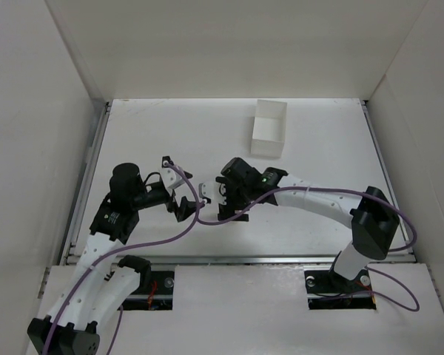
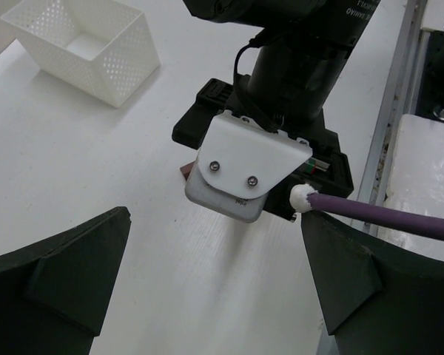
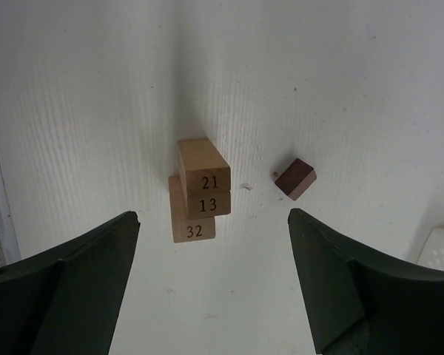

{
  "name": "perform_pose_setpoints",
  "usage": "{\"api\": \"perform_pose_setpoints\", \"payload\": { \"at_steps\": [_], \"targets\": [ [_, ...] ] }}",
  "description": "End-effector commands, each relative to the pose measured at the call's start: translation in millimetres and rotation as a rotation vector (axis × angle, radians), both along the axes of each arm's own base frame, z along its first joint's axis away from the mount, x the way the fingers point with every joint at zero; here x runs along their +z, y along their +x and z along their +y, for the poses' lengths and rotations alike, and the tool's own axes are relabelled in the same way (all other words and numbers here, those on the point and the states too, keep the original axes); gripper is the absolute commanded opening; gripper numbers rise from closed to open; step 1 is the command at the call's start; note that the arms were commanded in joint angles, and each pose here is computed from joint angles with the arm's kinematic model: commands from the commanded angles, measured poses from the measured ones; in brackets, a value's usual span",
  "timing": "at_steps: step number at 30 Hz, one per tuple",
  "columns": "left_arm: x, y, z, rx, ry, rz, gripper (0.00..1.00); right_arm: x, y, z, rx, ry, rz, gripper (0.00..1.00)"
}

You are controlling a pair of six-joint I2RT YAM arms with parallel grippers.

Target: Build the wood block tower

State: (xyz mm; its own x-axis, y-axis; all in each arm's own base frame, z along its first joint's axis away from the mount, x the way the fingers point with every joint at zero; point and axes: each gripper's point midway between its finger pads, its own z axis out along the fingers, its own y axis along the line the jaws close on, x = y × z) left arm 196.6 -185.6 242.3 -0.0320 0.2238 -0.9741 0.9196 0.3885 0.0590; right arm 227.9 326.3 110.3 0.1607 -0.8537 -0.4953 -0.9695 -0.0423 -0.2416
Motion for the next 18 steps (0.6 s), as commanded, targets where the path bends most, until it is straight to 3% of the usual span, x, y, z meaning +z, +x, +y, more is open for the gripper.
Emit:
{"api": "perform_pose_setpoints", "payload": {
  "at_steps": [1,11,15,18],
  "targets": [
    [8.0,8.9,2.4,-0.001,0.03,-0.108,1.0,25.2,1.1,10.8,0.031,0.087,-0.06,0.88],
    [-23.1,16.3,13.4,0.059,0.111,-0.066,1.0,38.3,5.1,3.4,0.013,0.119,-0.085,0.89],
    [-32.5,33.7,30.3,0.227,0.135,-0.007,1.0,27.2,1.5,1.1,0.018,0.1,-0.062,0.89],
    [-3.4,45.2,42.1,0.377,0.05,-0.042,1.0,23.6,0.0,2.4,0.025,0.097,-0.049,0.89]
  ]
}}
